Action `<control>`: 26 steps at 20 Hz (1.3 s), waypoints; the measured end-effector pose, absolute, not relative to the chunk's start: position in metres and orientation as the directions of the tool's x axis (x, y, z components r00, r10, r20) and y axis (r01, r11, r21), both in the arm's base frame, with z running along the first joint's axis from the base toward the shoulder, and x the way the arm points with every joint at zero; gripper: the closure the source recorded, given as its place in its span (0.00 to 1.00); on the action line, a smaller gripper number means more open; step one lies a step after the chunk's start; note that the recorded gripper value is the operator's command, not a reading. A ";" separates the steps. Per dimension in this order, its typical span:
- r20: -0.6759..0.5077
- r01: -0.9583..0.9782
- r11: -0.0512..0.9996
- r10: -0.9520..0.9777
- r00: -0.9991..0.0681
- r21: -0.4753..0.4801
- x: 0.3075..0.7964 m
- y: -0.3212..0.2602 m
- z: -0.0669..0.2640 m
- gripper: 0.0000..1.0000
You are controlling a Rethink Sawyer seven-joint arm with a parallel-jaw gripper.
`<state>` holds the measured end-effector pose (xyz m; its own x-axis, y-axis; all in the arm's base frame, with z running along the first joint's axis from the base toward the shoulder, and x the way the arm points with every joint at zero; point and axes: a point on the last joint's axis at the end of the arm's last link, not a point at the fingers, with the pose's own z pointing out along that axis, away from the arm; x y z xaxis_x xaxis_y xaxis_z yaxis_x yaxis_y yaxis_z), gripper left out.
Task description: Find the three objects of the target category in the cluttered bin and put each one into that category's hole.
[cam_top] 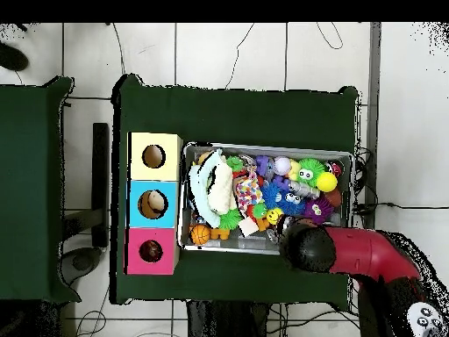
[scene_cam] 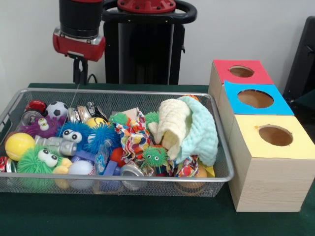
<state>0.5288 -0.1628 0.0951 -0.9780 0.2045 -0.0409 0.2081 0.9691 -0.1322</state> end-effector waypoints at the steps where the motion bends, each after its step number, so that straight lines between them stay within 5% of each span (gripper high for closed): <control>1: -0.035 0.201 0.971 0.198 -0.980 -0.129 0.525 -0.158 0.093 1.00; 21: -0.055 0.221 0.972 0.217 -0.975 -0.085 0.506 -0.158 0.061 1.00; 22: -0.054 0.234 0.969 0.230 -0.972 -0.085 0.504 -0.165 0.061 0.00; 26: -0.054 0.240 0.967 0.236 -0.970 -0.085 0.503 -0.168 0.061 0.00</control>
<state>0.5026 -0.1679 0.0610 -0.9703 0.2357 -0.0536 0.2396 0.9672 -0.0845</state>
